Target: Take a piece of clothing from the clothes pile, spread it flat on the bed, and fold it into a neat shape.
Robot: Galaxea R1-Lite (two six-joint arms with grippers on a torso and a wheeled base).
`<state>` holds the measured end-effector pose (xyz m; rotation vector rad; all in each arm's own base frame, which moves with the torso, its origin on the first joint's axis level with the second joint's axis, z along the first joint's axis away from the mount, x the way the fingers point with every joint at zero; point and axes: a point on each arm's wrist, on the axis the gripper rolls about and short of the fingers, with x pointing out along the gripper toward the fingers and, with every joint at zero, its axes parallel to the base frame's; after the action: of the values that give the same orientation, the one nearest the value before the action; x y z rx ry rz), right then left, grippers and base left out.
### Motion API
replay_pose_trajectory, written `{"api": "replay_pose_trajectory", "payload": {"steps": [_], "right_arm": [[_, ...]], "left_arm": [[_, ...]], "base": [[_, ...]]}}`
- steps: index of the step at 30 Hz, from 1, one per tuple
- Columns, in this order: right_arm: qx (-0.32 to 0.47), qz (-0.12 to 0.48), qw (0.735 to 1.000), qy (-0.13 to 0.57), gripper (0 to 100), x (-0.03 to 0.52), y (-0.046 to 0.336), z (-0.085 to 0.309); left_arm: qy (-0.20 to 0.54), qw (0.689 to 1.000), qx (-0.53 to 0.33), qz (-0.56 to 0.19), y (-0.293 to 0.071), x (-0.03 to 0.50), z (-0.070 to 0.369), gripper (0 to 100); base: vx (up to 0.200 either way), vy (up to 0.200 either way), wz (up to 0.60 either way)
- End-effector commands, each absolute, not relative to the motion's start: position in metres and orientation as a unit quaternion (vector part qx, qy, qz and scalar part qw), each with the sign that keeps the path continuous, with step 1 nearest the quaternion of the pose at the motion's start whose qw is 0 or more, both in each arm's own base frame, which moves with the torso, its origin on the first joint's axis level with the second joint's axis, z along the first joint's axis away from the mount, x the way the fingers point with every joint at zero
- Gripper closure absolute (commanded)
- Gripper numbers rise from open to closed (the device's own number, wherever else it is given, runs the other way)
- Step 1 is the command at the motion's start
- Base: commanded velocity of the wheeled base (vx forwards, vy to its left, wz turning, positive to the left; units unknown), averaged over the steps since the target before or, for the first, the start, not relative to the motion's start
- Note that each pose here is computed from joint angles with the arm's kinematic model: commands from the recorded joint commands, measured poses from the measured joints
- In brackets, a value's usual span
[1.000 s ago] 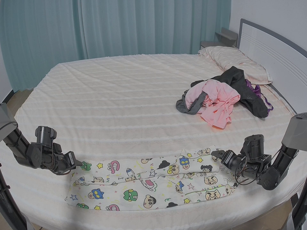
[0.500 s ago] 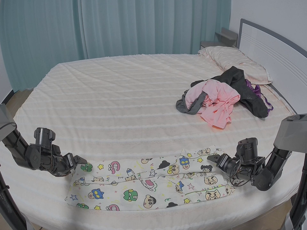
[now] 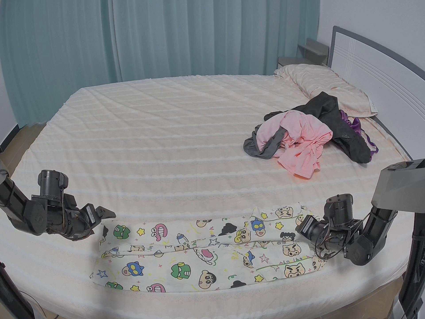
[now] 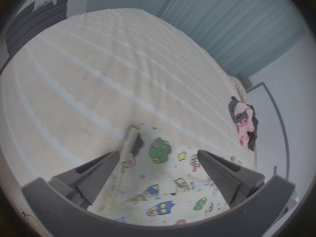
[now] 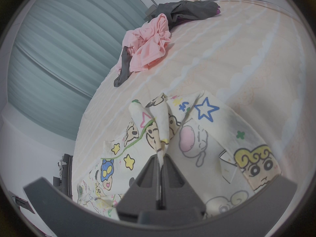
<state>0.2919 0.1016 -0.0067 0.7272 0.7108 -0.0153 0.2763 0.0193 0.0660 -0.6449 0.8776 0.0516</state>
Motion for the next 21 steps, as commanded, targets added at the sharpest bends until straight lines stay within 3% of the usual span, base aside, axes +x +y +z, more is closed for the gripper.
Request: {"api": "replay_pose_trajectory", "payload": {"steps": [1,2,3,13,16,21], "right_arm": [[0.349,-0.006,0.875,0.337,100,0.288,0.1,-0.004],[0.348,-0.007,0.874,0.338,100,0.287,0.1,-0.004],[0.348,-0.007,0.874,0.338,0,0.287,0.1,-0.004],[0.356,0.003,0.88,0.314,0,0.284,0.098,0.015],[0.358,-0.002,0.887,0.292,0,0.282,0.095,0.027],[0.354,0.001,0.891,0.284,0,0.28,0.095,0.032]], "left_arm": [[0.389,0.866,-0.313,0.005,0.006,0.275,0.087,0],[0.387,0.862,-0.328,-0.006,-0.008,0.275,0.093,0],[0.387,0.859,-0.336,-0.007,-0.013,0.275,0.094,0],[0.425,0.817,-0.388,0.015,-0.05,0.273,0.078,0],[0.439,0.79,-0.424,0.053,-0.055,0.276,0.063,0],[0.43,0.791,-0.424,0.094,-0.055,0.276,0.042,0]], "base": [[0.0,0.0,0.0],[0.0,0.0,0.0],[0.0,0.0,0.0],[0.0,0.0,0.0],[0.0,0.0,0.0],[0.0,0.0,0.0]]}}
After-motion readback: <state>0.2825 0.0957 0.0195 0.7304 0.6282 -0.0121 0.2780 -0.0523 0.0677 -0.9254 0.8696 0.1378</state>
